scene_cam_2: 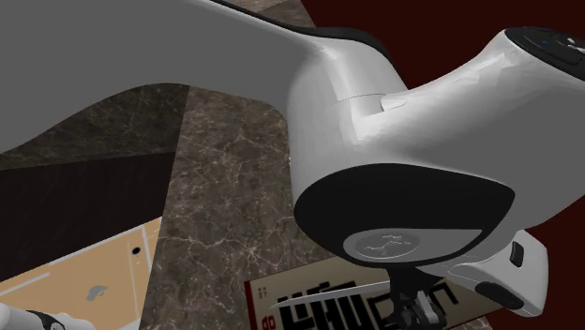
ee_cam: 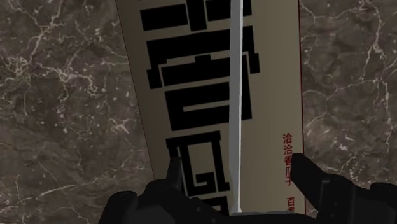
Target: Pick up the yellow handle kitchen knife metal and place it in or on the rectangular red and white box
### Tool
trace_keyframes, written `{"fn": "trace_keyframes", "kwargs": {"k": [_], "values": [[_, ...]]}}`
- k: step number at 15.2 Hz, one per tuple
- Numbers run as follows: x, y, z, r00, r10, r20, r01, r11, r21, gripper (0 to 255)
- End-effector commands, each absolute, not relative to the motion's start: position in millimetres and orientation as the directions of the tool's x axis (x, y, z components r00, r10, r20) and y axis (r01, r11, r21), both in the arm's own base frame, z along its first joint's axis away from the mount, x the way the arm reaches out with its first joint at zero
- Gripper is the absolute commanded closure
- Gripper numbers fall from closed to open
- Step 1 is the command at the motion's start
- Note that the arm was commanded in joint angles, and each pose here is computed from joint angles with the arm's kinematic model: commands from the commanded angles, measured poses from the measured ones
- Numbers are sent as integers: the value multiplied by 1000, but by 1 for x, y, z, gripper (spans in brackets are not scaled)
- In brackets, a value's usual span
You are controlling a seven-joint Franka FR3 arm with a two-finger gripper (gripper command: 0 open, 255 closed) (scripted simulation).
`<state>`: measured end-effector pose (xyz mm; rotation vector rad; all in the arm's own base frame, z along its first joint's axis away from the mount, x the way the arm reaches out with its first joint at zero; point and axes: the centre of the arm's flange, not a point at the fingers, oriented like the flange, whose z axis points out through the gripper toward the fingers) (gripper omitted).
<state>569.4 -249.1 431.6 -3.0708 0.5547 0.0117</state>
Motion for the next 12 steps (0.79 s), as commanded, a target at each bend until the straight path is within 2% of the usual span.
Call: {"fn": "trace_keyframes", "kwargs": {"k": [1, 5, 12], "values": [[569, -249, 432, 937, -350, -11, -350, -937, -19, 0], [570, -250, 482, 937, -350, -11, -350, -937, -19, 0], [570, -250, 482, 937, -350, -11, -350, -937, -19, 0]]}}
